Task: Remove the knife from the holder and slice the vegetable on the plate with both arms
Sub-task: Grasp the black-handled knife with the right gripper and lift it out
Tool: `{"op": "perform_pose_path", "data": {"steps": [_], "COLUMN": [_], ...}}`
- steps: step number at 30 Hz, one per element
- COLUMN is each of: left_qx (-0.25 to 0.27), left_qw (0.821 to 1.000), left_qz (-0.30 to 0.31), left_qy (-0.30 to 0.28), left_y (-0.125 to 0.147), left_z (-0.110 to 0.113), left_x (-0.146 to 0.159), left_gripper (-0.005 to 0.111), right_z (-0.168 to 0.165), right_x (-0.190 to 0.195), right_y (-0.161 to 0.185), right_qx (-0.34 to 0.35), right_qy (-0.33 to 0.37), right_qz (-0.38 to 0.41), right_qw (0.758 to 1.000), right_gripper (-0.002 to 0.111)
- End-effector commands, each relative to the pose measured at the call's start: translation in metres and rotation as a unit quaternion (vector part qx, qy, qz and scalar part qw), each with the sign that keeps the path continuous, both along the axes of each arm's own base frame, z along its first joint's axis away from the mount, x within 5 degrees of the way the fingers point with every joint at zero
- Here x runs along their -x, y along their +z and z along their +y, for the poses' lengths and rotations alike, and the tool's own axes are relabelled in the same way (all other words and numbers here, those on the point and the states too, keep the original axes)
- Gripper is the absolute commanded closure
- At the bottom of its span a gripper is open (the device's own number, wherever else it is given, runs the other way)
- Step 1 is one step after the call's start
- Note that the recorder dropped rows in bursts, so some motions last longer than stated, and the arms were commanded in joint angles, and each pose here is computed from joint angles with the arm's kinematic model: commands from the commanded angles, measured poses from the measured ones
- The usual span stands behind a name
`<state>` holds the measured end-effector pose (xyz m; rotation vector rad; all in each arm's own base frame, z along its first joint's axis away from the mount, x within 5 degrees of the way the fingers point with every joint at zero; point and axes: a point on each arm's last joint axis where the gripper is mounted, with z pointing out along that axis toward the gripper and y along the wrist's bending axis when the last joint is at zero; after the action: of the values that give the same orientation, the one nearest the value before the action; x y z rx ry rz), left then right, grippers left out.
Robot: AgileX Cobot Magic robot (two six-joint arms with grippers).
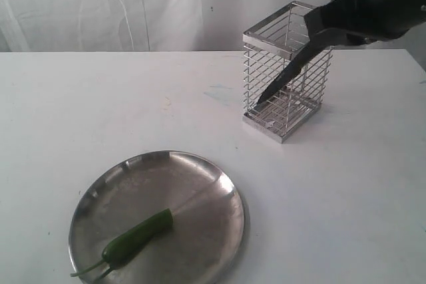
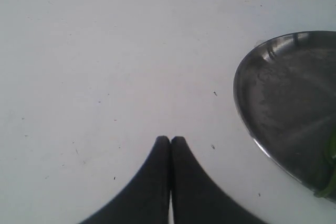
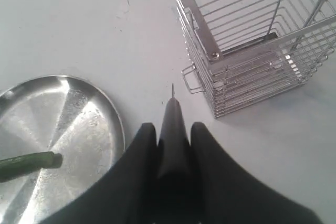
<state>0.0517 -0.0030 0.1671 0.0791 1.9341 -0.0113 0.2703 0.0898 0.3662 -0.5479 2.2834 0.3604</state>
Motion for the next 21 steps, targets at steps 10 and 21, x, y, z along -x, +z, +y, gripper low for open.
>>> {"op": "perform_pose_path", "data": {"steps": [10, 21], "left_qx": [0.004, 0.004], "left_qw": [1.000, 1.000], "left_qz": [-0.002, -0.002], "left_qy": [-0.003, -0.003], "left_y": [-0.001, -0.001], "left_z": [-0.001, -0.001], "left_x": [0.000, 0.000], "left_gripper": [0.107, 0.107], "right_z": [-0.011, -0.011], "right_x": [0.113, 0.125], "right_y": [-0.058, -0.120], "right_qx": [-0.392, -0.401], "right_qy": [-0.117, -0.143], "right_qz": [-0.006, 0.069], "right_qw": [0.912, 0.902], "right_gripper": [0.108, 0.108]}}
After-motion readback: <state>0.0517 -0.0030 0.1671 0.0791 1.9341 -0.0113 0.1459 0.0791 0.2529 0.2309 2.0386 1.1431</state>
